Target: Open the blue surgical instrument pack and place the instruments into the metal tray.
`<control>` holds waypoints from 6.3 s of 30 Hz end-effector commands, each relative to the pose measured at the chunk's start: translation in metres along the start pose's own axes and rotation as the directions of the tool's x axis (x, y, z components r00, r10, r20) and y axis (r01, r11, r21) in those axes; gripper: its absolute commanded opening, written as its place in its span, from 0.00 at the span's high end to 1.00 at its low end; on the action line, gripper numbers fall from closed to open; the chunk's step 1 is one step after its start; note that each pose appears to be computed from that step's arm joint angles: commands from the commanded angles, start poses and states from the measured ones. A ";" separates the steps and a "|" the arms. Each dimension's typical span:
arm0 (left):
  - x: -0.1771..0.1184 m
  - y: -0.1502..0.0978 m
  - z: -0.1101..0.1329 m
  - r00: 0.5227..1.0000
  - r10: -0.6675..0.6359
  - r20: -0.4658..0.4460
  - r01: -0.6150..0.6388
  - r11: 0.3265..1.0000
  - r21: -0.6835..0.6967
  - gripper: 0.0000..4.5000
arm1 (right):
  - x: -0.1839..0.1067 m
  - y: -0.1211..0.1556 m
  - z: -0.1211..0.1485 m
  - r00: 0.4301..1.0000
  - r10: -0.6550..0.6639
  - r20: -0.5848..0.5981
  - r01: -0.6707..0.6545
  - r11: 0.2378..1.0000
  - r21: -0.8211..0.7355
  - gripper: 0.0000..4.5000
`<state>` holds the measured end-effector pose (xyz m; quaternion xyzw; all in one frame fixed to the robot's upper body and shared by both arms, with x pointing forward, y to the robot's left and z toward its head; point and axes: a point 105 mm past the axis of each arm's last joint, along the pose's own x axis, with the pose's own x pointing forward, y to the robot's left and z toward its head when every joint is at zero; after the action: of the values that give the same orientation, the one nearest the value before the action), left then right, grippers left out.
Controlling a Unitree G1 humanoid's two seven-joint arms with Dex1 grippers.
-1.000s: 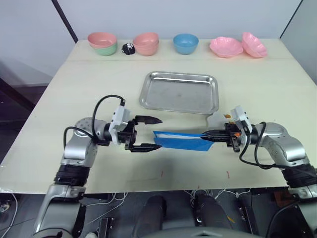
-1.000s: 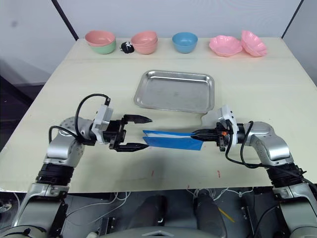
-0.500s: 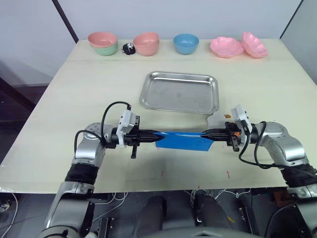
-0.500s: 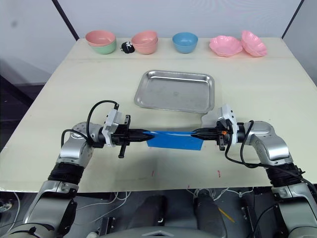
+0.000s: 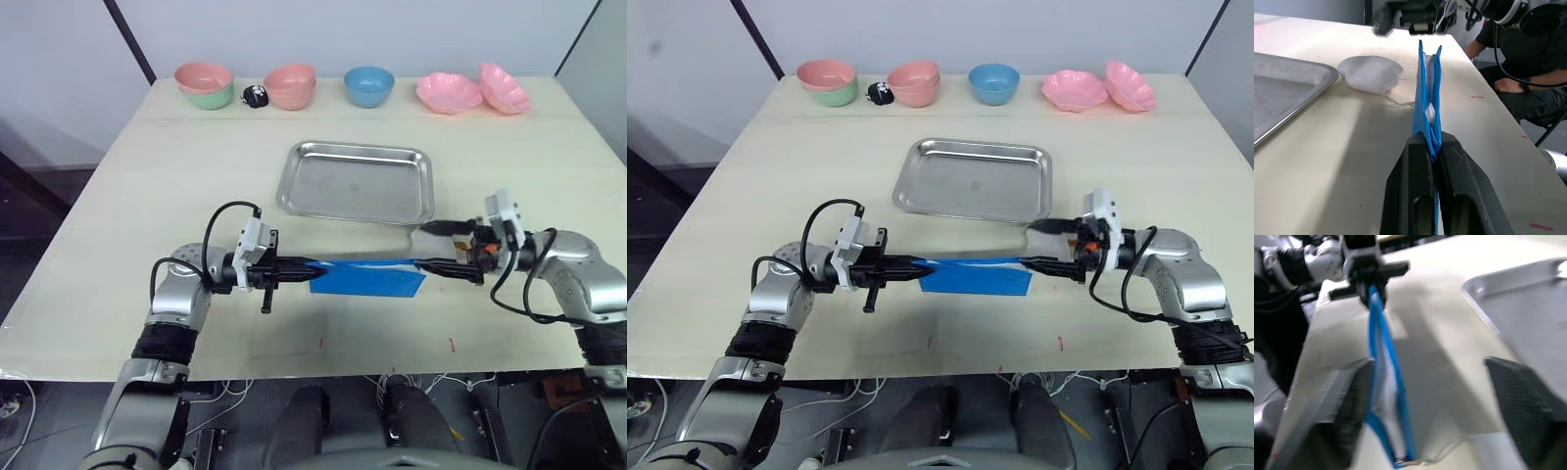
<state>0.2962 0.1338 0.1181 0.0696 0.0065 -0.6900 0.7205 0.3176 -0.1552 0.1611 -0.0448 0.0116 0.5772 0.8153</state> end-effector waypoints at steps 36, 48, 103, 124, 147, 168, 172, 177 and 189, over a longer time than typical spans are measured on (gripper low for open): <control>0.012 0.034 0.015 0.997 0.082 -0.009 -0.080 0.988 0.132 1.00 | -0.082 -0.027 0.004 0.908 -0.413 0.075 0.396 0.902 0.174 0.99; 0.026 0.032 0.002 0.998 0.043 -0.038 -0.038 0.990 0.133 1.00 | -0.063 -0.019 0.076 0.882 -0.345 0.320 0.299 0.936 0.183 0.99; 0.035 0.036 -0.010 0.998 0.033 -0.059 -0.025 0.991 0.129 1.00 | 0.108 0.086 0.038 0.958 0.284 -0.038 -0.274 0.867 -0.417 0.99; 0.036 0.034 -0.012 0.998 0.028 -0.062 -0.019 0.991 0.130 1.00 | 0.089 0.086 0.050 0.967 0.237 0.095 -0.172 0.879 -0.444 0.04; 0.039 0.031 -0.012 0.998 0.029 -0.060 -0.020 0.990 0.140 1.00 | 0.022 -0.002 -0.004 0.998 0.048 -0.046 -0.054 0.989 -0.139 0.04; 0.038 0.035 -0.009 0.998 0.029 -0.060 -0.021 0.990 0.139 1.00 | 0.025 -0.002 -0.015 0.995 0.079 -0.069 -0.090 0.978 -0.188 0.99; 0.037 0.038 -0.004 0.999 0.025 -0.048 -0.019 0.992 0.121 1.00 | 0.024 -0.001 -0.016 0.994 0.084 -0.072 -0.096 0.978 -0.185 0.99; 0.032 0.041 0.006 0.999 0.041 -0.025 -0.038 0.991 0.129 0.57 | 0.024 0.000 -0.015 0.995 0.085 -0.060 -0.095 0.978 -0.187 1.00; 0.011 0.028 0.049 0.999 0.042 0.018 -0.046 0.965 0.258 0.01 | 0.023 -0.003 -0.016 0.995 0.076 -0.059 -0.086 0.977 -0.195 1.00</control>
<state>0.3284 0.1216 0.1468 0.1485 -0.0518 -0.6627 0.7322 0.3269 -0.1338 0.1316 -0.1297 0.0018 0.6103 0.7814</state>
